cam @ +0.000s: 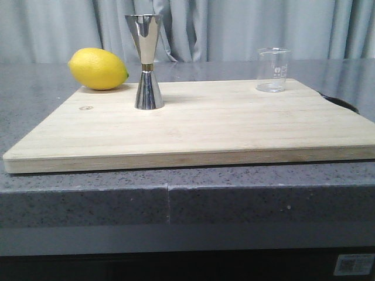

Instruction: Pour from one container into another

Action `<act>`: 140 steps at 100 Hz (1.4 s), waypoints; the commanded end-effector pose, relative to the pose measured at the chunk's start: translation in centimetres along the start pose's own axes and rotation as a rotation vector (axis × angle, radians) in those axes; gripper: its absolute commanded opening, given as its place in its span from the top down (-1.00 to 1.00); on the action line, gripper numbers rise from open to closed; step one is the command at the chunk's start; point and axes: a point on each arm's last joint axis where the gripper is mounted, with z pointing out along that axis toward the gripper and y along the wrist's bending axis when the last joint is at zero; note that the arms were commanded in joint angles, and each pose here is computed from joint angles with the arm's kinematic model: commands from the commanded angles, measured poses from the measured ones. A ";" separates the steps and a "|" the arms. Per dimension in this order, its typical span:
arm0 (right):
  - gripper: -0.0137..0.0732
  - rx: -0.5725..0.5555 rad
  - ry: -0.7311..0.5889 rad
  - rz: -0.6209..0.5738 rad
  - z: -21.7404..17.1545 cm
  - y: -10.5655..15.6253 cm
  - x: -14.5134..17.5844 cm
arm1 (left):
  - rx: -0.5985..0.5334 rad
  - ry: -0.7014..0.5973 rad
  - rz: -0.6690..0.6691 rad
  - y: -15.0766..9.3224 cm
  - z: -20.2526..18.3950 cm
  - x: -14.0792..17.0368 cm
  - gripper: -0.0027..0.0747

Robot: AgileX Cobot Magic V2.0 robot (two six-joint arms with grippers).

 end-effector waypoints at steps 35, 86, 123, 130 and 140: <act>0.81 0.002 -0.028 -0.004 -0.1 -0.2 -0.9 | 0.035 -0.031 -0.001 -0.3 0.0 -0.9 0.98; 0.81 0.002 -0.028 -0.004 -0.1 -0.2 -0.9 | 0.050 -0.095 0.021 -0.5 -0.1 -1.5 0.98; 0.81 0.002 -0.028 -0.004 -0.1 -0.2 -0.9 | 0.130 0.094 -0.050 -1.1 -0.3 0.2 0.98; 0.81 0.002 -0.028 -0.004 -0.1 -0.2 -0.9 | 0.109 0.073 -0.075 -0.8 -0.6 0.4 0.98; 0.81 0.002 -0.028 -0.004 -0.1 -0.2 -0.9 | 0.140 -0.074 -0.065 -1.0 -1.2 0.5 0.98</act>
